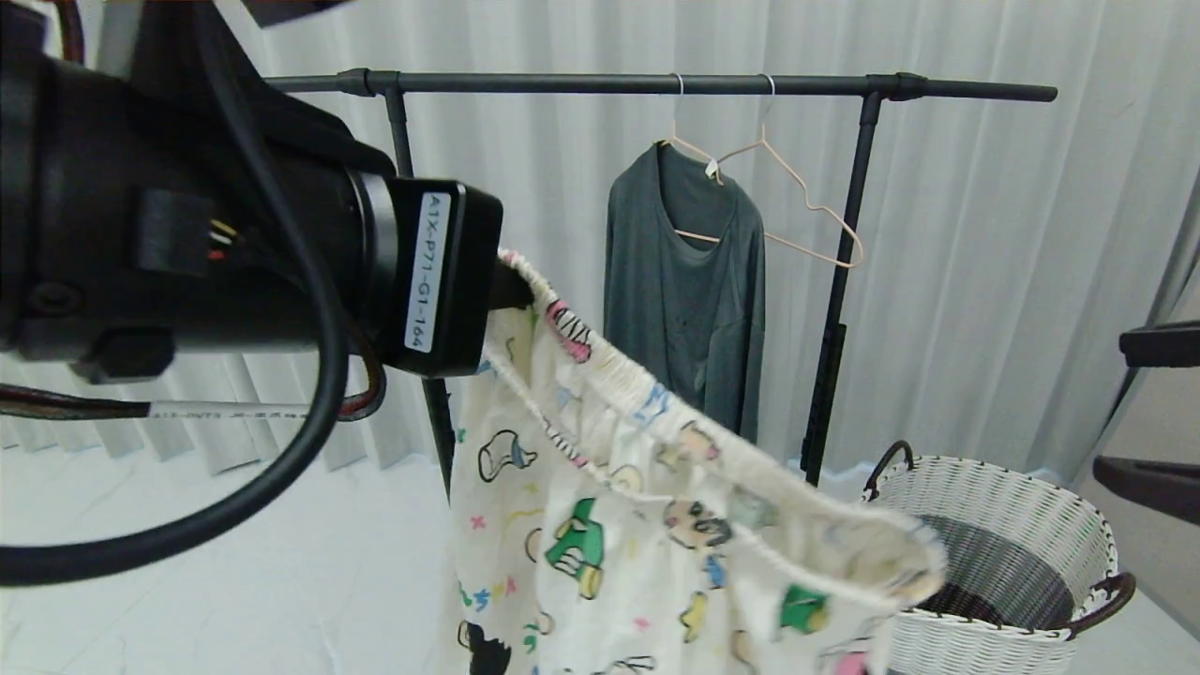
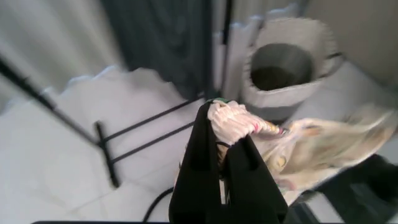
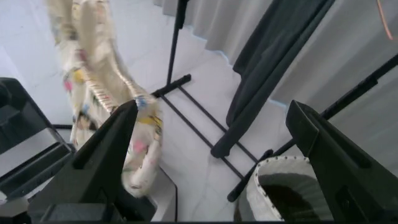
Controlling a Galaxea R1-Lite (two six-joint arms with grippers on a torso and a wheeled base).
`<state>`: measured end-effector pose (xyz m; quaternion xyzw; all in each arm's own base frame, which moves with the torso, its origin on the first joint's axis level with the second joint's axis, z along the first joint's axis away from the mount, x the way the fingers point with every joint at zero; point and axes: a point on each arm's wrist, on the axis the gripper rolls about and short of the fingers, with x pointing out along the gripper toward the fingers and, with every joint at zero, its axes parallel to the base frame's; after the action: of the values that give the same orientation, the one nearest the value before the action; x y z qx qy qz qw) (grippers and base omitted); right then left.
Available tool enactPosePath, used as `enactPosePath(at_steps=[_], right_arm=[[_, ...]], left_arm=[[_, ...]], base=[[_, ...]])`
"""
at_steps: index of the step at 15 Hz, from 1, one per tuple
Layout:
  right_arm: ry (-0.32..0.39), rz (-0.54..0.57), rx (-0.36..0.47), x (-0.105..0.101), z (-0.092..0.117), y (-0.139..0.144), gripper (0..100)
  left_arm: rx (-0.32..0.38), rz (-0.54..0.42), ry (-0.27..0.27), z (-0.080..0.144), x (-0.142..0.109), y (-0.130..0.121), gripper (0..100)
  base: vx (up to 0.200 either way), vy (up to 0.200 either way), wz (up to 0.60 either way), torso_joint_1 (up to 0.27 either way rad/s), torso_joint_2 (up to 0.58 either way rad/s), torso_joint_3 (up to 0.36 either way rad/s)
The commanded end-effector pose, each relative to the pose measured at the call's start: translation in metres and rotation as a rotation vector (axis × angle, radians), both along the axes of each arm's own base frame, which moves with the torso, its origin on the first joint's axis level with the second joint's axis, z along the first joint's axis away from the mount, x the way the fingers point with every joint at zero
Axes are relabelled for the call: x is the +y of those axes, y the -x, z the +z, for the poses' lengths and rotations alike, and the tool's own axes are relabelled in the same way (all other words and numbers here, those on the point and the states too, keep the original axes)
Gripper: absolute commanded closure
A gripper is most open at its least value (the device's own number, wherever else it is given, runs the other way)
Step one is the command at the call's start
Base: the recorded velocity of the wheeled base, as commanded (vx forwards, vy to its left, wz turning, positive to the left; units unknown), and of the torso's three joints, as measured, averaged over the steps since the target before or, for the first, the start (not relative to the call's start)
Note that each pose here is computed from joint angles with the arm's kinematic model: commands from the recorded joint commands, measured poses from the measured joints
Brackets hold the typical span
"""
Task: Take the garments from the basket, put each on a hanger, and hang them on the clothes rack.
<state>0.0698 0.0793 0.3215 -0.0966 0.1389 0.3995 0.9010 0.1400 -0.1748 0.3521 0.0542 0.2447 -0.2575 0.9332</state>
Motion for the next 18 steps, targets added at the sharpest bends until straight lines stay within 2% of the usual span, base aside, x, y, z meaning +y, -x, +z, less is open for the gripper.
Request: enactPosePath(at_steps=[1, 4, 6, 8, 11, 12, 13, 18], right_arm=[[-0.017, -0.035, -0.006, -0.01, -0.003, 0.005, 0], [0.046, -0.261, 0.032, -0.017, -0.011, -0.02, 0], [0.145, -0.473, 0.069, -0.026, -0.02, -0.041, 0], [0.23, -0.599, 0.076, -0.035, -0.029, -0.052, 0], [0.298, -0.644, 0.077, -0.043, -0.036, -0.055, 0], [0.341, -0.662, 0.074, -0.048, -0.04, -0.056, 0], [0.353, -0.667, 0.073, -0.05, -0.042, -0.057, 0], [0.306, -0.675, 0.011, -0.048, -0.046, -0.064, 0]], left_arm=[[0.02, 0.051, -0.047, -0.012, 0.003, -0.007, 100], [0.027, 0.053, -0.09, -0.021, 0.011, -0.001, 100], [-0.014, 0.123, -0.204, -0.033, 0.021, 0.003, 100], [-0.03, 0.171, -0.241, -0.039, 0.033, 0.011, 100], [-0.034, 0.184, -0.238, -0.041, 0.046, 0.019, 100], [-0.04, 0.216, -0.246, -0.042, 0.054, 0.019, 100], [-0.045, 0.239, -0.249, -0.041, 0.057, 0.018, 100], [-0.056, 0.275, -0.252, -0.039, 0.061, 0.017, 100]], base=[[0.0, 0.0, 0.0, 0.0, 0.0, 0.0], [0.0, 0.0, 0.0, 0.0, 0.0, 0.0], [0.0, 0.0, 0.0, 0.0, 0.0, 0.0], [0.0, 0.0, 0.0, 0.0, 0.0, 0.0], [0.0, 0.0, 0.0, 0.0, 0.0, 0.0], [0.0, 0.0, 0.0, 0.0, 0.0, 0.0], [0.0, 0.0, 0.0, 0.0, 0.0, 0.0], [0.0, 0.0, 0.0, 0.0, 0.0, 0.0]])
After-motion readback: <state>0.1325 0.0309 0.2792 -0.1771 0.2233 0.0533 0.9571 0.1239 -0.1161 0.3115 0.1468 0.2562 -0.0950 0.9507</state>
